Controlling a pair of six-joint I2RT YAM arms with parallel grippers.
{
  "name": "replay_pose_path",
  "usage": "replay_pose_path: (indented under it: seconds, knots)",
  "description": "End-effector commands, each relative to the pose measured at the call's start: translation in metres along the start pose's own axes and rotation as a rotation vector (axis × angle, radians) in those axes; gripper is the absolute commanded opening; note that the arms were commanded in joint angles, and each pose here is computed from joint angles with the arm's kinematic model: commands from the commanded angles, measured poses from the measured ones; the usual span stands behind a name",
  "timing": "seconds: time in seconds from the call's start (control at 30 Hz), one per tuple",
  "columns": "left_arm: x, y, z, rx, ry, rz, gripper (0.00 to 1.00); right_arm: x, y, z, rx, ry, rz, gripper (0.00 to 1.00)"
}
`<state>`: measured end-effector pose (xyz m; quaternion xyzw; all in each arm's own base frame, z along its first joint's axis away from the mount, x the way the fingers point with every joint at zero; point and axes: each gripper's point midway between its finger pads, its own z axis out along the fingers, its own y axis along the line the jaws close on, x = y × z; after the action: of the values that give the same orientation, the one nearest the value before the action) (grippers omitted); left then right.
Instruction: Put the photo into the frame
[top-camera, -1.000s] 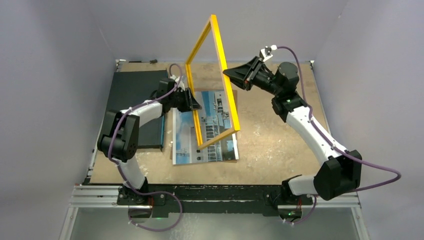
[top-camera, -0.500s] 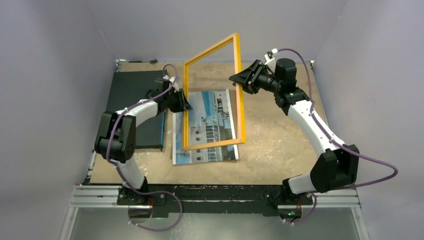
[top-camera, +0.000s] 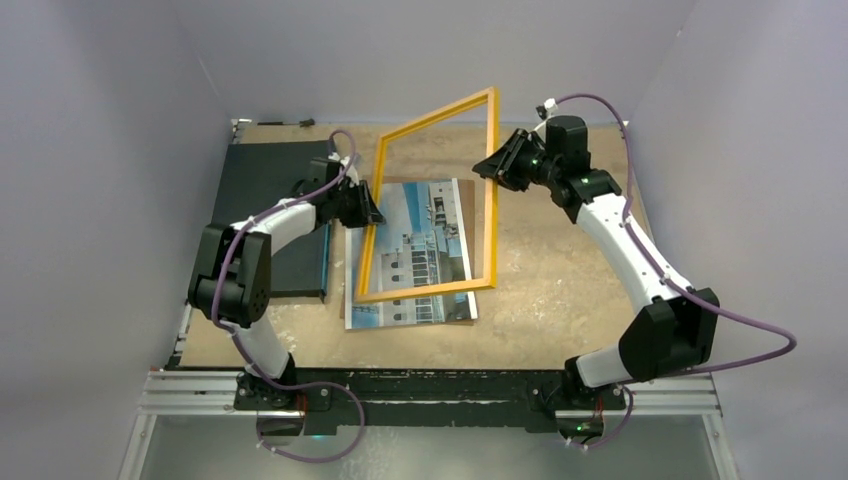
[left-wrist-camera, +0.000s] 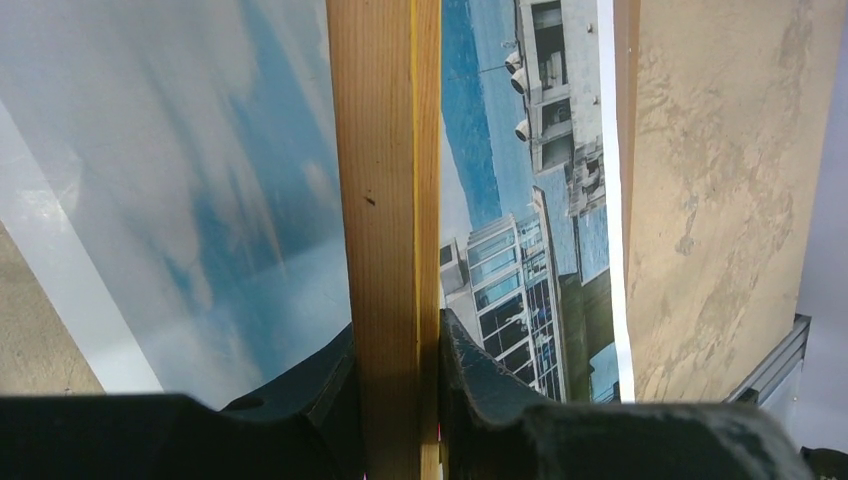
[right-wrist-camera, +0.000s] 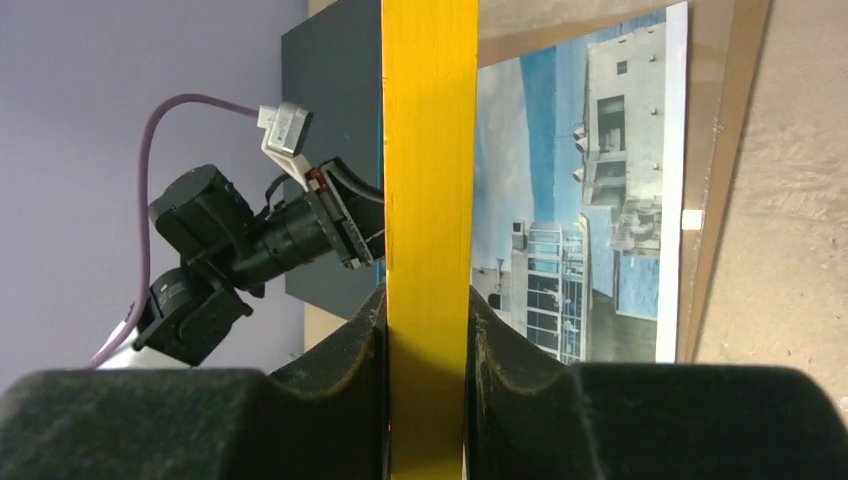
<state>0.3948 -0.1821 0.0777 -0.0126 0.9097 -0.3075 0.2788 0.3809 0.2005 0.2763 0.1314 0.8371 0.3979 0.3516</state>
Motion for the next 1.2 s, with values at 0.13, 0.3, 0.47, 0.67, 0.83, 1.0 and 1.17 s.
replay_pose_path:
  seconds: [0.13,0.3,0.47,0.67,0.83,1.0,1.17]
  knots:
    - [-0.013,-0.006,-0.006,0.018,-0.015,0.127,0.4,-0.042,-0.028,-0.033,0.028,-0.101,-0.042,0.0]
    - [-0.013,0.008,-0.005,-0.04,-0.019,0.198,0.49,-0.048,-0.037,-0.045,-0.003,-0.102,-0.001,0.0]
    - [-0.012,0.03,-0.002,-0.15,-0.016,0.264,0.5,-0.044,-0.047,-0.045,-0.019,-0.081,0.013,0.0]
    - [-0.005,0.052,0.004,-0.226,0.017,0.322,0.58,-0.056,-0.063,-0.056,-0.012,-0.126,0.021,0.0]
    - [-0.002,0.051,0.007,-0.203,0.034,0.358,0.84,-0.06,-0.057,-0.059,-0.099,-0.167,0.01,0.0]
    - [-0.004,0.028,0.001,-0.093,0.027,0.38,0.94,-0.063,-0.045,-0.062,-0.165,-0.178,0.012,0.0]
    - [0.005,-0.007,-0.009,0.127,0.076,0.376,0.96,-0.069,-0.035,-0.068,-0.178,-0.185,-0.01,0.0]
